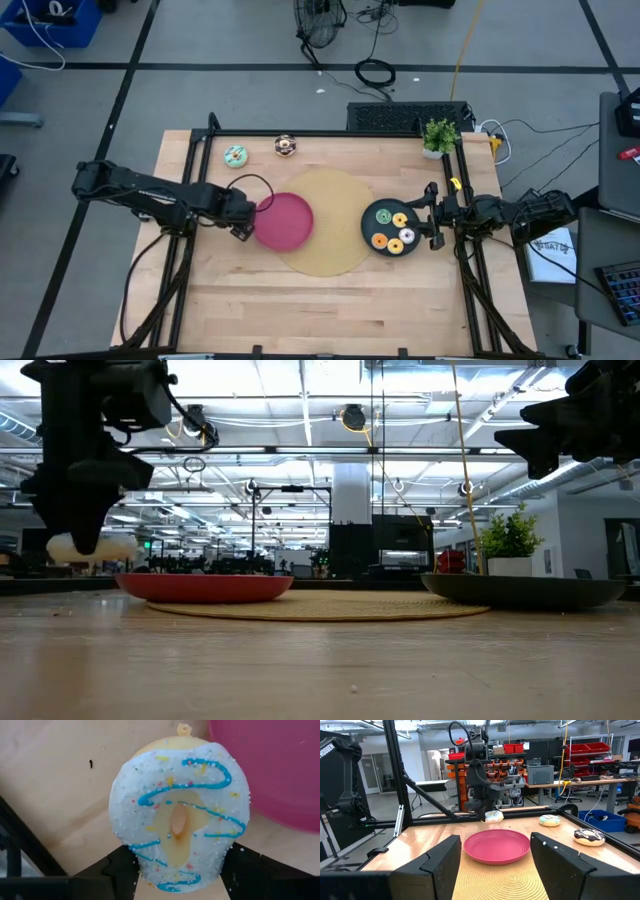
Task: Pick & Place donuts
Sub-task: Put the large white donut on the pink plate
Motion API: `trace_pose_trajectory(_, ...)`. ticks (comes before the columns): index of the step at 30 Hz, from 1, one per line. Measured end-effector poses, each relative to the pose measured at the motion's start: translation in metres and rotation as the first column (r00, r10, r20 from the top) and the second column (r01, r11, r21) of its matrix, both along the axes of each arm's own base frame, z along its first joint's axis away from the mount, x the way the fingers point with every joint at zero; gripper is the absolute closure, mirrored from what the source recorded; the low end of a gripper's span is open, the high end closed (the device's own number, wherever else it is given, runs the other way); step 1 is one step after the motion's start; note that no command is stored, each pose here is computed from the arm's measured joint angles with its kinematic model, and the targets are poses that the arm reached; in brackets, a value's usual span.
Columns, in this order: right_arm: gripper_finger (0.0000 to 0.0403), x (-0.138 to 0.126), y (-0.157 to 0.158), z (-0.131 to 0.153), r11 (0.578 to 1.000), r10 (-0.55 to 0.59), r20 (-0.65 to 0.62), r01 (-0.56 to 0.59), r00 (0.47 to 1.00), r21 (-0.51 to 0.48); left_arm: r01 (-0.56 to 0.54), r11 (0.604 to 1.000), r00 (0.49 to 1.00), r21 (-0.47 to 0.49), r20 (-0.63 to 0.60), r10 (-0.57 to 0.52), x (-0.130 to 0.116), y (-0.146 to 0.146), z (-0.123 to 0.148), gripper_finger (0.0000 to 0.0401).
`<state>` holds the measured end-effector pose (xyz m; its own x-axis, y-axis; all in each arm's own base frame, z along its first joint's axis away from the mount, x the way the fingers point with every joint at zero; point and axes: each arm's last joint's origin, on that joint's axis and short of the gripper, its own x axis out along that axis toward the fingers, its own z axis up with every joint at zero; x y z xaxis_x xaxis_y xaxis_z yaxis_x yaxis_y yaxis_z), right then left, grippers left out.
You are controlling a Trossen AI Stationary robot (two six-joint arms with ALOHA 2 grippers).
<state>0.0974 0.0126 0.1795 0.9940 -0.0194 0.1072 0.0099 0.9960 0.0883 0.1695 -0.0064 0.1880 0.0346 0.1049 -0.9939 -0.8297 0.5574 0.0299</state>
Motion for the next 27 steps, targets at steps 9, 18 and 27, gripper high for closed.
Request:
trace_pose_trajectory(9,0.0177,0.0,0.0,0.0,1.0,0.0,0.0,0.0,1.0,0.0,0.054,0.998,0.951,-0.044,0.305,-0.038,0.024,-0.003,0.01,0.016)
trace_pose_trajectory(18,0.0176,0.0,0.0,0.0,1.0,0.0,0.0,0.0,1.0,0.0,0.083,0.996,0.878,-0.022,0.475,-0.063,0.055,0.002,0.006,0.016)
trace_pose_trajectory(27,0.0176,0.0,0.0,0.0,1.0,0.0,0.0,0.0,1.0,0.0,0.066,0.997,0.915,-0.043,0.401,-0.043,0.072,0.023,-0.008,0.016)
